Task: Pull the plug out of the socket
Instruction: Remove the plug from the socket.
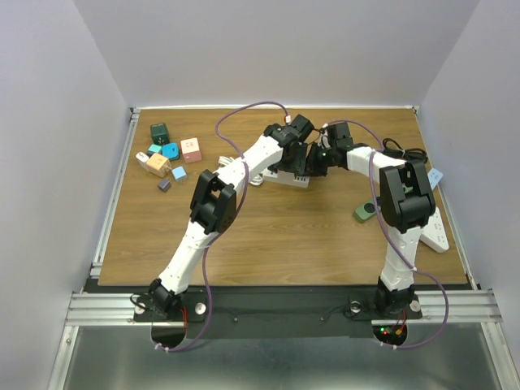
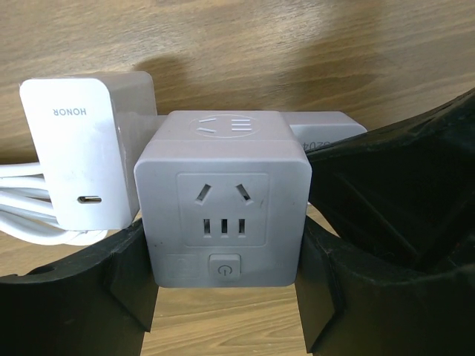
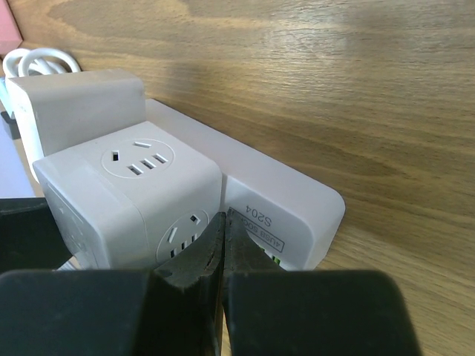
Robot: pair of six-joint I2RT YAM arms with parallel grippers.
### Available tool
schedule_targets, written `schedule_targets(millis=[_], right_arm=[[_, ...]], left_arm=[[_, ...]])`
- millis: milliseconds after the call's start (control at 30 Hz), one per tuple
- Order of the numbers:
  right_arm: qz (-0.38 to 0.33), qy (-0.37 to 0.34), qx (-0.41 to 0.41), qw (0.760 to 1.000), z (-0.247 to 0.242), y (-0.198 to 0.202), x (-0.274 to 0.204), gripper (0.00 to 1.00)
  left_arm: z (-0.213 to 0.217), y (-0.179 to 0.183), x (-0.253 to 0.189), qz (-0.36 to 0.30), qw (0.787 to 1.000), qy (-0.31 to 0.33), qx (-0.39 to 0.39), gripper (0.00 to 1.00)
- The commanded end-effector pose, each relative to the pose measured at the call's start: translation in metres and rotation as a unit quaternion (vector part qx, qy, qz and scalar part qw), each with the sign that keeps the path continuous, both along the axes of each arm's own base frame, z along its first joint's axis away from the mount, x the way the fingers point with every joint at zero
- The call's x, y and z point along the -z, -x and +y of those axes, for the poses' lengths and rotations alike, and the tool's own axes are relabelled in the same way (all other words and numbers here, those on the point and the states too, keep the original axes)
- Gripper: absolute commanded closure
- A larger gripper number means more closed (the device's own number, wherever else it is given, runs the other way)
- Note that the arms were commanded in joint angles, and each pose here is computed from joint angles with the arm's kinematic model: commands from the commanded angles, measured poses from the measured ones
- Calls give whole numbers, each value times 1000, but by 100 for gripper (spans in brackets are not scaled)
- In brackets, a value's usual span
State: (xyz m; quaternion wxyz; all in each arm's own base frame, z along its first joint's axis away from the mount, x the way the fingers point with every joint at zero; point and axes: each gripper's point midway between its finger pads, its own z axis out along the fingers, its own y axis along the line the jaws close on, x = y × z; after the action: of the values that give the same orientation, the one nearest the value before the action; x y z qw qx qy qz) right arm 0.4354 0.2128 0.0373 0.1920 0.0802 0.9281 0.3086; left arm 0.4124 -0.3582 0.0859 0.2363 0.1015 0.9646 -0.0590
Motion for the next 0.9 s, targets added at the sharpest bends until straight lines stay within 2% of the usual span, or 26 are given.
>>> schedule_targets(millis=[0, 367, 433, 500, 533, 567, 600, 733, 800, 867], right_arm=[[168, 207, -2, 964, -67, 86, 124, 100], [176, 224, -6, 958, -71, 91, 130, 99], [178, 227, -5, 957, -72, 92, 131, 100], [179, 227, -6, 957, -72, 92, 132, 100], [180, 227, -6, 957, -72, 93, 132, 100], [179, 229, -7, 957, -73, 93, 132, 99], [180, 229, -7, 957, -73, 93, 132, 100], [181, 229, -8, 957, -73, 93, 133, 100], [182, 228, -8, 956, -72, 93, 134, 100], [185, 229, -10, 956, -72, 94, 136, 99]], left_arm=[[-8, 18, -171, -141, 984, 84, 63, 100], [-11, 22, -204, -160, 977, 131, 47, 100], [-7, 16, -221, -169, 970, 173, 32, 100], [2, 10, -210, -151, 970, 189, 17, 100], [7, 6, -211, -133, 967, 219, 10, 100], [12, 1, -225, -149, 958, 244, 5, 100], [16, 1, -210, -133, 961, 241, 2, 100], [30, -6, -200, -128, 967, 219, -5, 100], [25, -5, -212, -139, 966, 219, 5, 100], [21, -5, -204, -132, 972, 196, 9, 100]])
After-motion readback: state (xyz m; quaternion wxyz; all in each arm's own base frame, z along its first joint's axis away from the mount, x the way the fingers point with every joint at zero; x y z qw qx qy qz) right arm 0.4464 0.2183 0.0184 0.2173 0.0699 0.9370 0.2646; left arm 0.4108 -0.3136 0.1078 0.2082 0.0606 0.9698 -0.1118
